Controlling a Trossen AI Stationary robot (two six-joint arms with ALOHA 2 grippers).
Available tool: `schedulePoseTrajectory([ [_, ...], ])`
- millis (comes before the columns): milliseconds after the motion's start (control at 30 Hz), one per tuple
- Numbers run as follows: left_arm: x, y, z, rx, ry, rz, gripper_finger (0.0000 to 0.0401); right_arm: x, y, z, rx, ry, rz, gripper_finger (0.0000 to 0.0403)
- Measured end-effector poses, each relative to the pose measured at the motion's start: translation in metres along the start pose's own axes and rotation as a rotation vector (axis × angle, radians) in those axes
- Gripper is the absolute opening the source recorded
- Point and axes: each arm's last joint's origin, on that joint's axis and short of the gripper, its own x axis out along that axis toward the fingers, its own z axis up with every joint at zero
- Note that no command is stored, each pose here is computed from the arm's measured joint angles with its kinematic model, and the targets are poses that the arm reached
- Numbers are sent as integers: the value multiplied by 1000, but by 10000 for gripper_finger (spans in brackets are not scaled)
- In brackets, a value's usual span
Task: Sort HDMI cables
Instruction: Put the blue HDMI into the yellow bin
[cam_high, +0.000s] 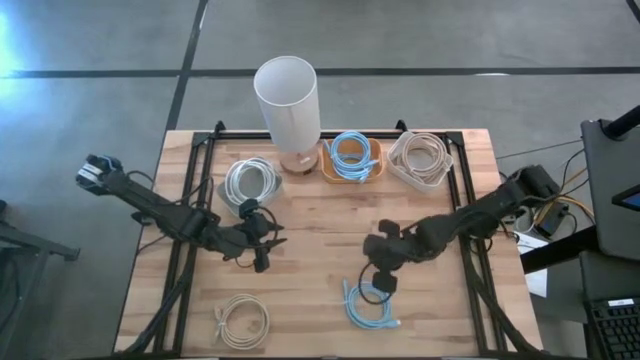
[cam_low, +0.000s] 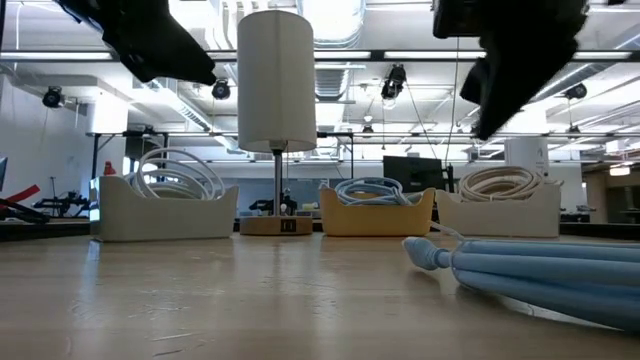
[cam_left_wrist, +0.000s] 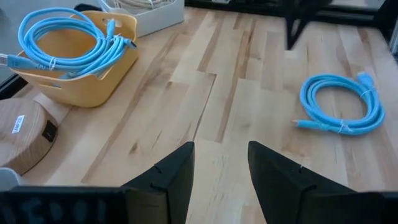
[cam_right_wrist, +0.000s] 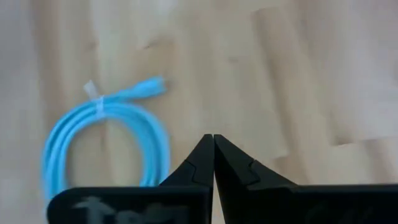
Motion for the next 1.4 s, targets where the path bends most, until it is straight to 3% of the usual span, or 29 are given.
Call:
schedulePoseTrajectory([
  [200,2,2,-7,10,16,7,167,23,11,-9,-13,124,88,14],
  [367,2,2,-7,6,14,7,167,53,20,-11,-37,239,156,42],
  [733,2,2,-7,-5,14,7,167,86,32,-5,-117,316,120,121],
  [1000,3,2,-10,-5,21,10,167,90,31,-5,-147,300,74,156],
  [1200,3,3,-11,-4,23,11,167,100,26,-8,-175,251,-60,149],
  [1400,3,3,-11,-4,23,11,167,116,27,-16,-239,293,-85,86],
])
